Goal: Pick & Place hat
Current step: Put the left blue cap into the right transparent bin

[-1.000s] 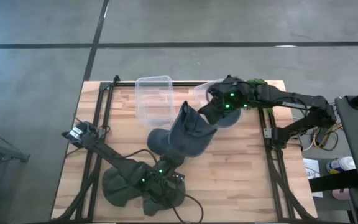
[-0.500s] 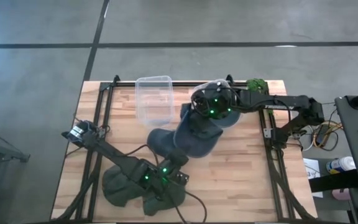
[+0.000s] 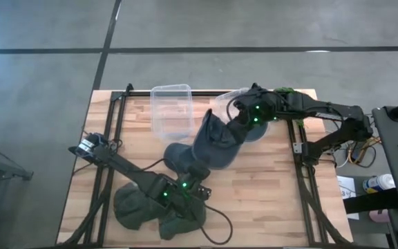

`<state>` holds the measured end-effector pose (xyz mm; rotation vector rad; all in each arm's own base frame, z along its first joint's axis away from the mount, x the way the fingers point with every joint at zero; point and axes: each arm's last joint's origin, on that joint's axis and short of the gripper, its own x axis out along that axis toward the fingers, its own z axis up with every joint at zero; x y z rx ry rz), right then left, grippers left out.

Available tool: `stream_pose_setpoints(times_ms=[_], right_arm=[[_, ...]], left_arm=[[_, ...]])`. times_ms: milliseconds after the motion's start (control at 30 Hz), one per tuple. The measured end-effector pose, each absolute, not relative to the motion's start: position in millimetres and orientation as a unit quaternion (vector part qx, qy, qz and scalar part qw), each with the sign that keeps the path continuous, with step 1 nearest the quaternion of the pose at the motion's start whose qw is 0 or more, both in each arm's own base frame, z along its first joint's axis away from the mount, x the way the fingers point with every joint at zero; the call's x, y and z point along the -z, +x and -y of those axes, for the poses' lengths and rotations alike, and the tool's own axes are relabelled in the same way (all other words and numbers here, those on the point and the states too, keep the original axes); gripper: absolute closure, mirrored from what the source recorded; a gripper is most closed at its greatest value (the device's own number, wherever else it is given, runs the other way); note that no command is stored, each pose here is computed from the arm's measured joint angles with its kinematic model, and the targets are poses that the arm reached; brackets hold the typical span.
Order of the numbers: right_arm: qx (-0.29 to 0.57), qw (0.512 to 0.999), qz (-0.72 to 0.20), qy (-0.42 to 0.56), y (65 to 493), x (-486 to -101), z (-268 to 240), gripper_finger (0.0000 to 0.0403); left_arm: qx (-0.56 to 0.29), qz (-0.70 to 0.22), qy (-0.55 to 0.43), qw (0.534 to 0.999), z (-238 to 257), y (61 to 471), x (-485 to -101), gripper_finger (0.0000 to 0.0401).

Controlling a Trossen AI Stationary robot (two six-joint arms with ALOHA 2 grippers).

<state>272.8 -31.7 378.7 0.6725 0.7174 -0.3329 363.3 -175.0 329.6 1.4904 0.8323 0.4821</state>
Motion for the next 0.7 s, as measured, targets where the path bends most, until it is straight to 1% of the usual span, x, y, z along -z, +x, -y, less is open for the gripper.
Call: stream_pose_setpoints(times_ms=[133,233,367,433,533,633,700], right_arm=[[0.153,0.857,-0.369,0.324,286.7,-358.7,22.2,0.0337],[0.133,0.839,-0.413,0.327,297.1,-340.1,13.8,0.0337],[0.116,0.834,-0.43,0.326,300.0,-334.9,4.8,0.0337],[0.127,0.843,-0.415,0.317,294.7,-343.2,5.0,0.0337],[0.155,0.869,-0.356,0.307,278.1,-372.1,9.6,0.0337],[0.179,0.886,-0.289,0.315,249.5,-405.7,12.5,0.0337],[0.201,0.883,-0.261,0.335,226.7,-419.1,12.5,0.0337]], left_arm=[[-0.215,-0.358,0.646,0.639,175.4,364.6,-331.3,0.0394],[-0.215,-0.358,0.645,0.64,175.2,364.8,-331.4,0.0394],[-0.214,-0.357,0.643,0.643,174.6,365.3,-331.4,0.0394],[-0.215,-0.358,0.642,0.643,173.6,365.9,-331.4,0.0394],[-0.224,-0.361,0.641,0.64,170.7,366.5,-332.0,0.0394],[-0.226,-0.364,0.638,0.639,167.6,368.0,-331.0,0.0394],[-0.229,-0.369,0.637,0.636,163.2,369.6,-328.3,0.0394]])
